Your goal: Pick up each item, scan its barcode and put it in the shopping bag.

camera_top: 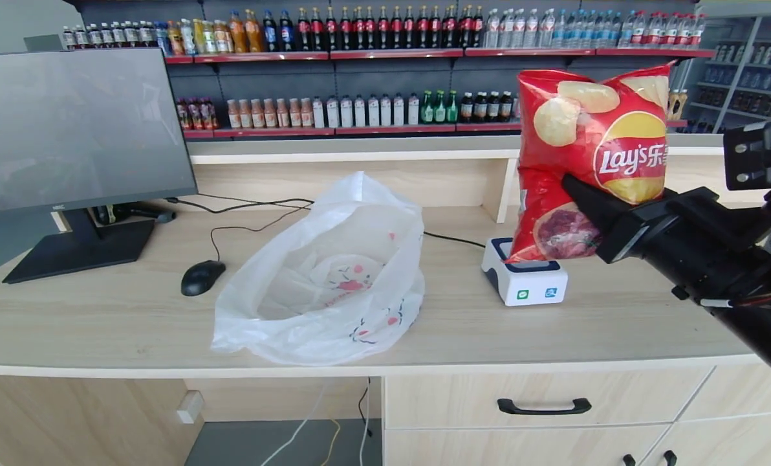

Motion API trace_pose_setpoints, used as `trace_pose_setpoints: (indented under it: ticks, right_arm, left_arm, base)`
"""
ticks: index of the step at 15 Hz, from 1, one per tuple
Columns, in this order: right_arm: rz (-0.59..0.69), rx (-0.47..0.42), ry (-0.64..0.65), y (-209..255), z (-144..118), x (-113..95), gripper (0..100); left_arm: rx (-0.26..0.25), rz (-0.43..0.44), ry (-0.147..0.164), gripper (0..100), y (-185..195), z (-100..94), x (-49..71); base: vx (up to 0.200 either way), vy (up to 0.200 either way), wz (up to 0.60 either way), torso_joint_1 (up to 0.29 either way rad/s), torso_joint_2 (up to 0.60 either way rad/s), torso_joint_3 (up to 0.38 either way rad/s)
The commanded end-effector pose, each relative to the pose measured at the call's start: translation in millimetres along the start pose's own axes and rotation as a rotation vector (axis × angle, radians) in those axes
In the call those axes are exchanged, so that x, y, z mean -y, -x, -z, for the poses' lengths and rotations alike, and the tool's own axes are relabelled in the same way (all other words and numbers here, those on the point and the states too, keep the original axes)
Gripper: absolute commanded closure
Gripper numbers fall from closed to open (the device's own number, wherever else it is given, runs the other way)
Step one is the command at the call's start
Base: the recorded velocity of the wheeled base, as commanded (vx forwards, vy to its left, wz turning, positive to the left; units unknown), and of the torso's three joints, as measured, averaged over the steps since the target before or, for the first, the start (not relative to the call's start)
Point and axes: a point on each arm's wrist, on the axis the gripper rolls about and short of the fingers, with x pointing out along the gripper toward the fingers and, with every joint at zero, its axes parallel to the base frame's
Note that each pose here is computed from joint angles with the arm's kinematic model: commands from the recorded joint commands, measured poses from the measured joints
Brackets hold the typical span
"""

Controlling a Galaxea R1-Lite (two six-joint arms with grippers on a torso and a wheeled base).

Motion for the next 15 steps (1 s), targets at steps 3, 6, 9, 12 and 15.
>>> trace_pose_setpoints:
  ticks: [3, 6, 9, 12, 15]
  right_arm:
    - [0.036, 0.023, 0.009, 6, -5, 10, 100]
    - [0.044, 0.022, 0.012, 8, -5, 12, 100]
    - [0.039, 0.003, 0.011, 19, -2, 11, 100]
    - [0.006, 0.023, 0.016, 23, -4, 14, 100]
    - [0.016, 0.019, 0.021, 24, -3, 15, 100]
  left_arm:
    - [0.001, -0.003, 0.002, 0, 0, 0.0, 0.0]
    - [0.001, -0.001, -0.003, 0, 0, 0.0, 0.0]
    - [0.001, -0.001, -0.003, 0, 0, 0.0, 0.0]
    - [0.003, 0.0, -0.006, 0, 0, -0.2, 0.0]
    - [0.003, 0.0, -0.004, 0, 0, -0.2, 0.0]
  base:
    - [0.0, 0.2, 0.0, 0.006, 0.01, -0.001]
    - [0.0, 0.2, 0.0, 0.005, 0.0, 0.001]
    - [0.0, 0.2, 0.0, 0.002, 0.0, -0.002]
    - [0.0, 0.133, 0.0, 0.0, 0.0, 0.002]
    - [0.0, 0.0, 0.0, 0.0, 0.0, 0.0]
